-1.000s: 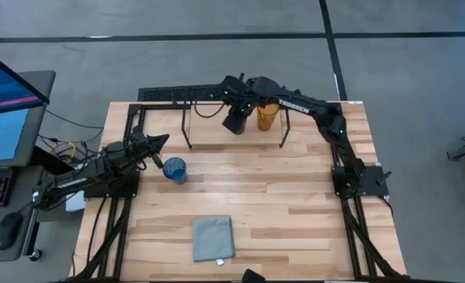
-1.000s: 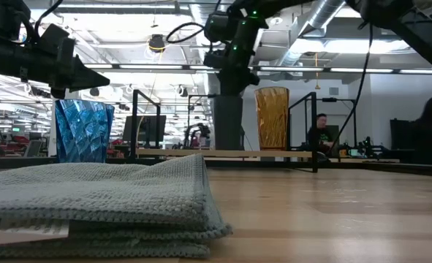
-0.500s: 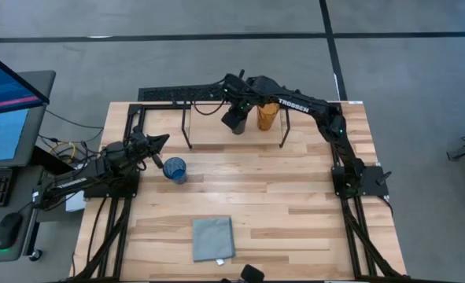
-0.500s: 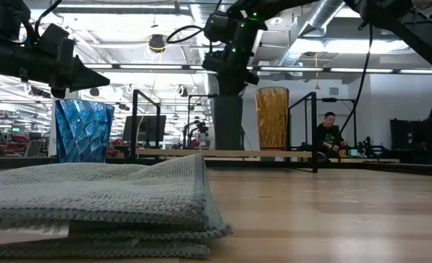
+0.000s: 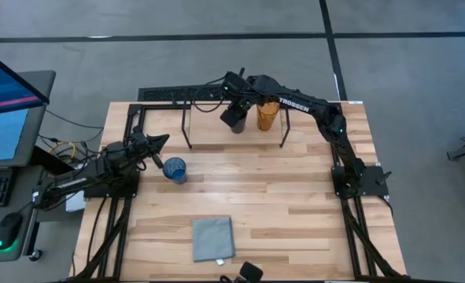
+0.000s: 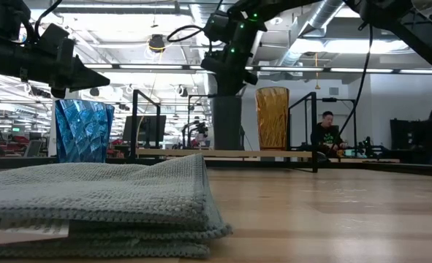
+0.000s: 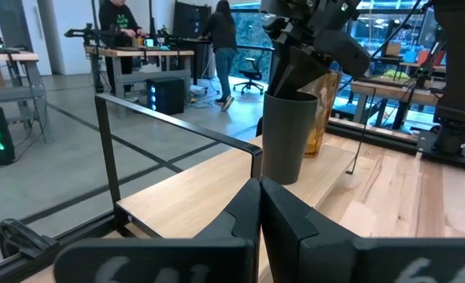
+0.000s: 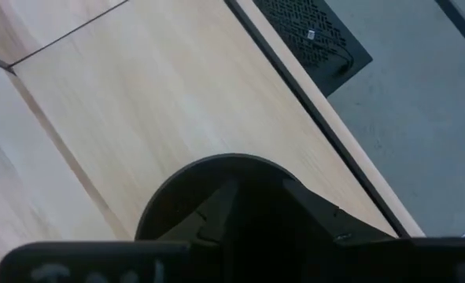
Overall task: Stack small to large cups/mugs on shelf
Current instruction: Put the black cup on the shelf
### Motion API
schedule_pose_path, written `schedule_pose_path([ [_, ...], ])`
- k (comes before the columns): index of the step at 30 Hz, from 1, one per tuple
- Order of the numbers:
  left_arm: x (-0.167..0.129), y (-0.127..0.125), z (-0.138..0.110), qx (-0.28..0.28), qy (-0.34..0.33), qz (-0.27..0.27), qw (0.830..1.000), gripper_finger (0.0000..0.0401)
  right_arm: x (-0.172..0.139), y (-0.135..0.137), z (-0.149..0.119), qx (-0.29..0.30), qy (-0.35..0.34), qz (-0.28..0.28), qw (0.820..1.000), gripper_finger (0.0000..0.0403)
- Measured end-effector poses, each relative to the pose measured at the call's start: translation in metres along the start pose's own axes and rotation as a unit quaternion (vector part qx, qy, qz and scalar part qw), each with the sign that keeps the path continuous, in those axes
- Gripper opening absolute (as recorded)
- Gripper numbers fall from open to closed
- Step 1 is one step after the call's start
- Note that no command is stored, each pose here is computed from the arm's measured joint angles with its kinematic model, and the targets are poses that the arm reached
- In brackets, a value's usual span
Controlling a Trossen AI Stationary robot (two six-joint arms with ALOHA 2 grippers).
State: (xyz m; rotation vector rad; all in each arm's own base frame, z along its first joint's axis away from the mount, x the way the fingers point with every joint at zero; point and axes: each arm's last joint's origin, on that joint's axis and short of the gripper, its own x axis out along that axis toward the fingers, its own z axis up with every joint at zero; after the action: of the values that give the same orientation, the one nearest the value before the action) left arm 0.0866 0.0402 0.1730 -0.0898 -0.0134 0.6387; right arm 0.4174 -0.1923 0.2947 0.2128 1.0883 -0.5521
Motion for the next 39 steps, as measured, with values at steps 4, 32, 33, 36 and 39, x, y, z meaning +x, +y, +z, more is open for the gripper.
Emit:
schedule_pose_path([
  [4, 0.0, 0.0, 0.0, -0.001, 0.0, 0.0, 1.0, 0.0, 0.0001, -0.0013, 0.0019, 0.002, -0.01, -0.006, 1.0, 0.0113],
  [32, 0.0, 0.0, 0.0, -0.005, 0.0, 0.0, 1.0, 0.0, 0.0001, -0.0014, 0.0022, 0.002, -0.011, -0.004, 1.0, 0.0113],
  [33, 0.0, 0.0, 0.0, -0.005, 0.0, 0.0, 1.0, 0.0, 0.0002, -0.0014, 0.0022, 0.002, -0.011, -0.004, 1.0, 0.0113],
  [36, 0.0, 0.0, 0.0, -0.005, 0.0, 0.0, 1.0, 0.0, 0.0001, -0.0013, 0.0022, 0.002, -0.011, -0.004, 1.0, 0.0113],
  [39, 0.0, 0.0, 0.0, -0.005, 0.0, 0.0, 1.0, 0.0, 0.0, -0.0007, 0.0021, 0.001, -0.011, -0.004, 1.0, 0.0113],
])
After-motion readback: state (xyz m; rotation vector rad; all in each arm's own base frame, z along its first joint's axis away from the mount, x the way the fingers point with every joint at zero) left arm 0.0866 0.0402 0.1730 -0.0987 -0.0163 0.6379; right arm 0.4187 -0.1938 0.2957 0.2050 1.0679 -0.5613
